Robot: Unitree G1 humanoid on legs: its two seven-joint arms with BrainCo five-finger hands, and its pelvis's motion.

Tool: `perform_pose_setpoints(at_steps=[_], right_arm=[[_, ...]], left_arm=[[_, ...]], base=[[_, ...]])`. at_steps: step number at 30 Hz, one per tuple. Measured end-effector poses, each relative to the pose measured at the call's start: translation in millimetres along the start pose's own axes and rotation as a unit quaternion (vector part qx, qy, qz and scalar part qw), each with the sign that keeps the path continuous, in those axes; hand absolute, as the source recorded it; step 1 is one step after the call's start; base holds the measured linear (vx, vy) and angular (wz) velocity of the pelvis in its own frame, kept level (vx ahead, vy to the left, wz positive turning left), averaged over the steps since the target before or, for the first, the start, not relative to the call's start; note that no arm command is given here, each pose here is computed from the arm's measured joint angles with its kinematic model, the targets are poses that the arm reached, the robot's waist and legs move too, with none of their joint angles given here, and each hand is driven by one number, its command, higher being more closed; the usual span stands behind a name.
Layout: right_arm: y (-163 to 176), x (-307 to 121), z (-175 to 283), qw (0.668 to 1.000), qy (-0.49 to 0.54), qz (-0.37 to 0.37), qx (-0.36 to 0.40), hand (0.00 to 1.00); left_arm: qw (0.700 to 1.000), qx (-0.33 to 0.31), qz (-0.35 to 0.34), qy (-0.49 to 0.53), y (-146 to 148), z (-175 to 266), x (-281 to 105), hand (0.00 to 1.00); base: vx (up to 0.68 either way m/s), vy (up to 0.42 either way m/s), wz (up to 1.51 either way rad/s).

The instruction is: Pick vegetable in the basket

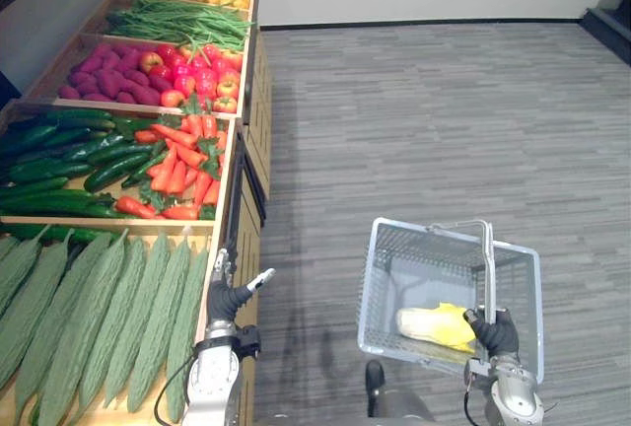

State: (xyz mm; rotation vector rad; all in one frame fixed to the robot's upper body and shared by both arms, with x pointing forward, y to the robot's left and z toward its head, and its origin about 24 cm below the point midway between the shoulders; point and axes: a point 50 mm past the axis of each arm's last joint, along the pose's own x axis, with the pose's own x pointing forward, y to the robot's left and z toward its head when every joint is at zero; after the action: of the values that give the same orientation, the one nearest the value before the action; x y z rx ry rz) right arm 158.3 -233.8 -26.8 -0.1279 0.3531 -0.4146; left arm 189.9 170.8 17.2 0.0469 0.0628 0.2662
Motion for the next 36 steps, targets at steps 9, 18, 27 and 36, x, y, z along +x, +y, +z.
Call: perform_pose_setpoints(at_steps=[9,18,27,36], right_arm=[[-16.5,8.7,11.4,0.999,-0.022,-0.012,-0.043,1.00],[-10.2,9.7,43.7,0.995,-0.093,-0.008,-0.018,1.00],[-32.8,21.1,-4.8,0.998,0.024,-0.057,-0.034,1.00],[-45.8,-0.6,-36.1,0.992,0.088,-0.090,-0.023,1.00]], left_arm=[[0.996,-0.053,-0.019,-0.066,-29.3,29.2,14.5,0.00],[0.994,-0.068,0.017,-0.084,-15.5,35.5,7.7,0.00],[0.994,-0.057,0.028,-0.090,-6.7,37.4,9.1,0.00],[0.994,-0.013,-0.001,-0.112,-20.8,45.1,12.1,0.00]], base=[[0.46,-0.207,0.51],[0.46,-0.095,0.00],[0.46,0.141,0.59],[0.36,-0.102,1.18]])
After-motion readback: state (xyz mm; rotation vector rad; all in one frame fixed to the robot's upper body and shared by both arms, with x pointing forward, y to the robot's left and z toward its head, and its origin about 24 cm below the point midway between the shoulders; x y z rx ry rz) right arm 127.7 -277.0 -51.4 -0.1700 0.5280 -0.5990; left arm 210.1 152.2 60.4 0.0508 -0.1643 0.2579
